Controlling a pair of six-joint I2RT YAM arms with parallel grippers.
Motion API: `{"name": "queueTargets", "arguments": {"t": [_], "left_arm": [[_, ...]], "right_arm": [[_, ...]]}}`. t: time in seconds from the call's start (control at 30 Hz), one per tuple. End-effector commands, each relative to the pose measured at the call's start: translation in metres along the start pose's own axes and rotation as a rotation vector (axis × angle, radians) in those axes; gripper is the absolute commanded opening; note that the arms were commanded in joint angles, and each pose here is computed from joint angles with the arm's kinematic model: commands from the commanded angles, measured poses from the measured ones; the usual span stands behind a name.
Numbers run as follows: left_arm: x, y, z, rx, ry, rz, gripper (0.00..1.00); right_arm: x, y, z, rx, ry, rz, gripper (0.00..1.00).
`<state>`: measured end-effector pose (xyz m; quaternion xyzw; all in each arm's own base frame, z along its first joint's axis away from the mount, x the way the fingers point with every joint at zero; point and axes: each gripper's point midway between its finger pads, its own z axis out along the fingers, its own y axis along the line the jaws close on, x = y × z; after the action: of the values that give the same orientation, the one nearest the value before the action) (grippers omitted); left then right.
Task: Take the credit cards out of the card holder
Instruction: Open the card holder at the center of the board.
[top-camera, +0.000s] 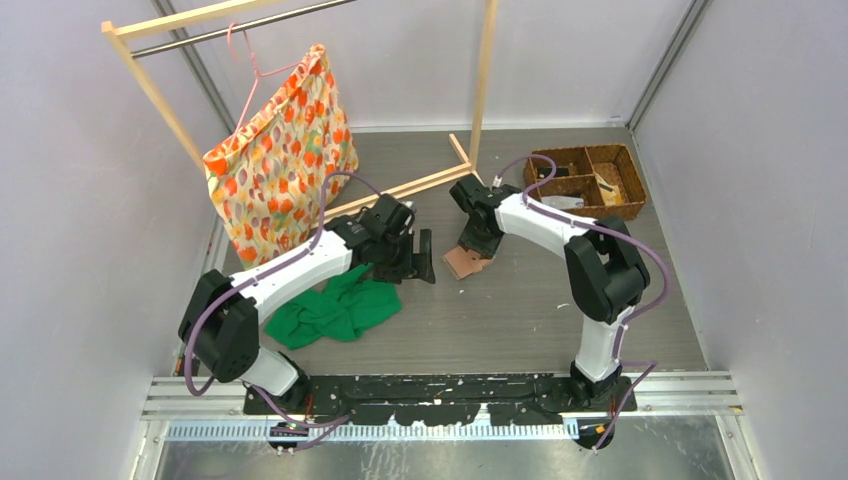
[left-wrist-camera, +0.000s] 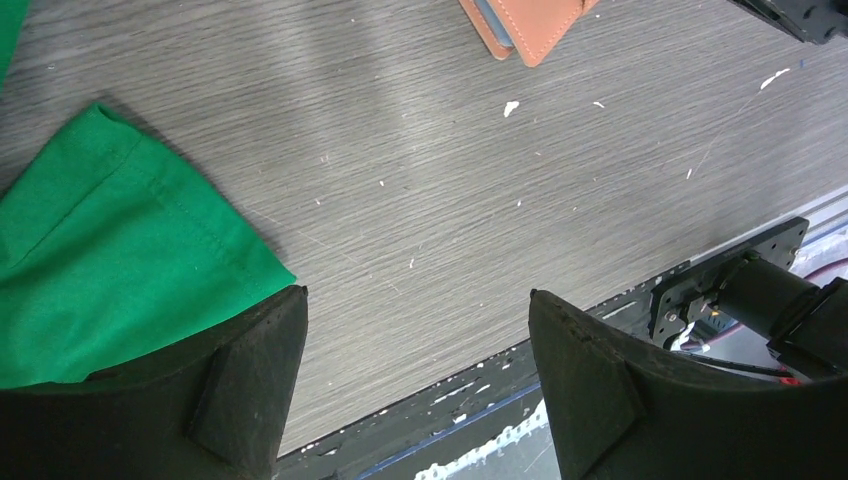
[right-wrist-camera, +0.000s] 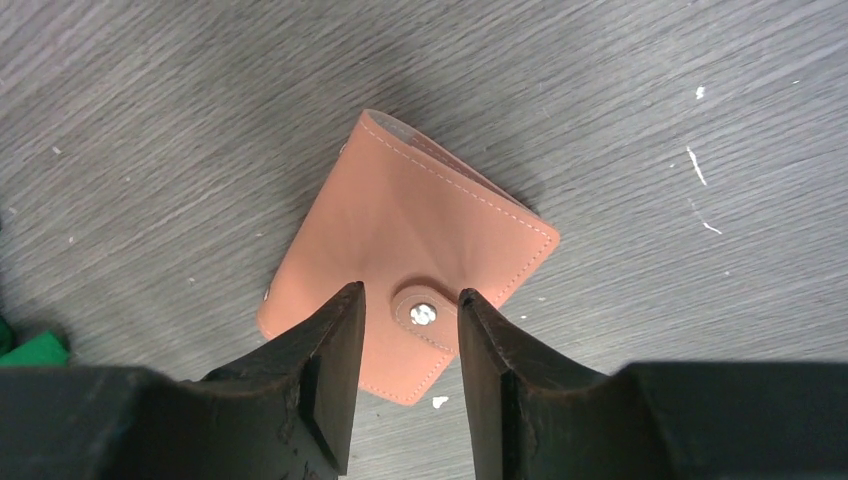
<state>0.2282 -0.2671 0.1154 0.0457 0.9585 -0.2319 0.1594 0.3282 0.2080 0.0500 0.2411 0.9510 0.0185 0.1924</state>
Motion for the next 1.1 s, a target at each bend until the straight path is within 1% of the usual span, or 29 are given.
{"name": "queueTargets", "arguments": {"t": [0.0,0.13,0.17,0.23,0.4,0.5,0.57,0.6,0.73,1.07], "left_arm": [[-0.006,0.005,-0.011,-0.027,-0.045,-0.010,0.83],[-0.008,0.005,-0.014,-0.025,-0.057,-0.004,0.83],[-0.007,0.006,-0.014,-0.029,-0.053,-0.003,0.83],[-0.006,0.009,-0.013,-0.047,-0.051,-0.006,0.83],[-0.007,0.014,-0.014,-0.066,-0.083,-0.025,0.84],[-0.007,0.016,-0.014,-0.070,-0.081,-0.027,0.84],[-0.005,0.016,-0.012,-0.074,-0.072,-0.028,0.84],[-0.005,0.016,-0.012,-0.075,-0.071,-0.027,0.84],[-0.005,0.015,-0.009,-0.068,-0.060,-0.029,0.84],[-0.006,-0.002,0.005,-0.015,-0.002,-0.013,0.84]], "right_arm": [[0.000,0.001,0.005,0.047,-0.013,0.054,0.44],[0.006,-0.007,0.017,0.098,-0.009,0.051,0.44],[0.007,-0.009,0.019,0.107,-0.007,0.048,0.42],[0.014,-0.013,0.023,0.125,-0.006,0.044,0.33],[0.024,-0.017,0.019,0.127,-0.008,0.025,0.24],[0.026,-0.017,0.012,0.078,-0.012,0.017,0.17],[0.027,-0.016,0.006,0.020,-0.021,0.021,0.02],[0.027,-0.018,0.002,0.002,-0.027,0.020,0.01],[0.035,-0.019,-0.011,-0.120,-0.023,-0.017,0.01],[0.062,-0.023,-0.050,-0.460,-0.020,-0.219,0.00]]}}
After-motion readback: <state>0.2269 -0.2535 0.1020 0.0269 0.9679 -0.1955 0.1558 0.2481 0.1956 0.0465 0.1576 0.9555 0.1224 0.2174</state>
